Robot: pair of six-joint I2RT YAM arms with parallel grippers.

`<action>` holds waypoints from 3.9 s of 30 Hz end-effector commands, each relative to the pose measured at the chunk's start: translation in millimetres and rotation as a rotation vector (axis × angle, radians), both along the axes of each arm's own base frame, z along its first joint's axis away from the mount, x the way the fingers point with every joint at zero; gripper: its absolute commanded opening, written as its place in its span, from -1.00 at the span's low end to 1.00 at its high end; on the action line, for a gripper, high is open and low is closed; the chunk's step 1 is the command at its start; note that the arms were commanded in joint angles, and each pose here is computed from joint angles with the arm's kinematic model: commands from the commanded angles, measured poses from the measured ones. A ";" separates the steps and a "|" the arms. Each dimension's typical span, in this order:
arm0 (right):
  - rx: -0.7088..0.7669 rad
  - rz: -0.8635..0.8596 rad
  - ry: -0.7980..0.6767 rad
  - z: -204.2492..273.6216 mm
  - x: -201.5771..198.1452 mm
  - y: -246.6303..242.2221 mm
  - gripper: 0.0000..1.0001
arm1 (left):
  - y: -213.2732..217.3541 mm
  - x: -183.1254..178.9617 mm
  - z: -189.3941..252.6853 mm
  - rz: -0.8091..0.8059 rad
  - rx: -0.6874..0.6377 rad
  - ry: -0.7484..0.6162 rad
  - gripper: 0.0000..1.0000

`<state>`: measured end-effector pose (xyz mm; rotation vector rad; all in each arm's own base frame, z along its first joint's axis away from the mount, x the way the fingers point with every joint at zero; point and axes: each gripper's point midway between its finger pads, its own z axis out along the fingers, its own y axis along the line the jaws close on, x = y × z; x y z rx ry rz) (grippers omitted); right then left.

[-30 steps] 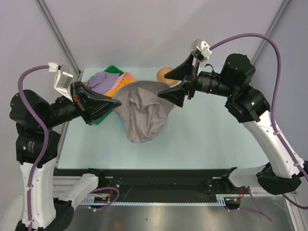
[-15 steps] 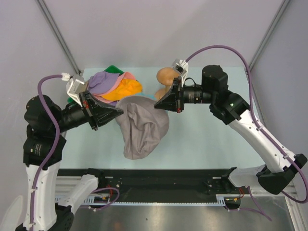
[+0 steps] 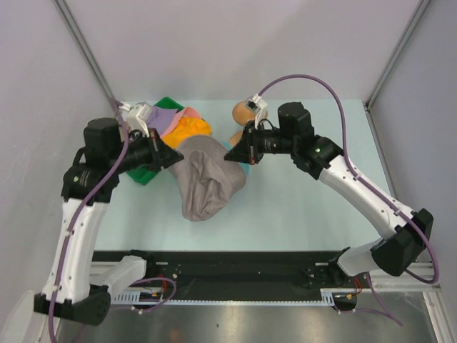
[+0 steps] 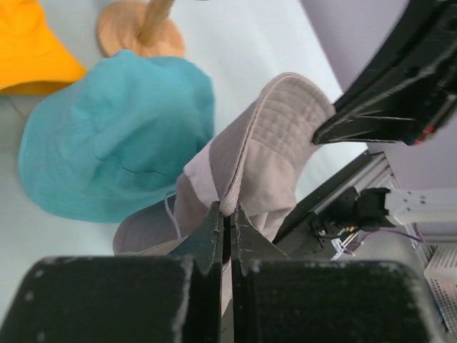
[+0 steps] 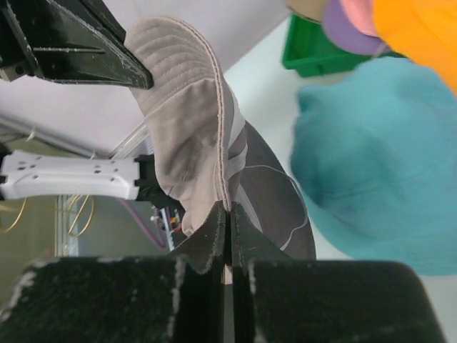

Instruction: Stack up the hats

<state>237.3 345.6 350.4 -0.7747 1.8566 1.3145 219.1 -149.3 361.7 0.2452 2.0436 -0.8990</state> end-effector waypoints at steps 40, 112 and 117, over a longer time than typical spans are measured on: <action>-0.171 -0.530 0.202 -121.4 160.2 -30.7 -0.78 | 17.3 176.8 -124.7 0.181 0.121 0.163 -0.99; -0.174 -0.610 0.193 -97.2 56.3 -89.6 0.28 | 90.1 87.1 -129.6 0.517 0.196 0.191 0.90; -0.113 -0.528 0.275 -97.8 21.2 -69.5 0.32 | 70.4 57.2 -148.6 0.452 0.081 0.196 0.92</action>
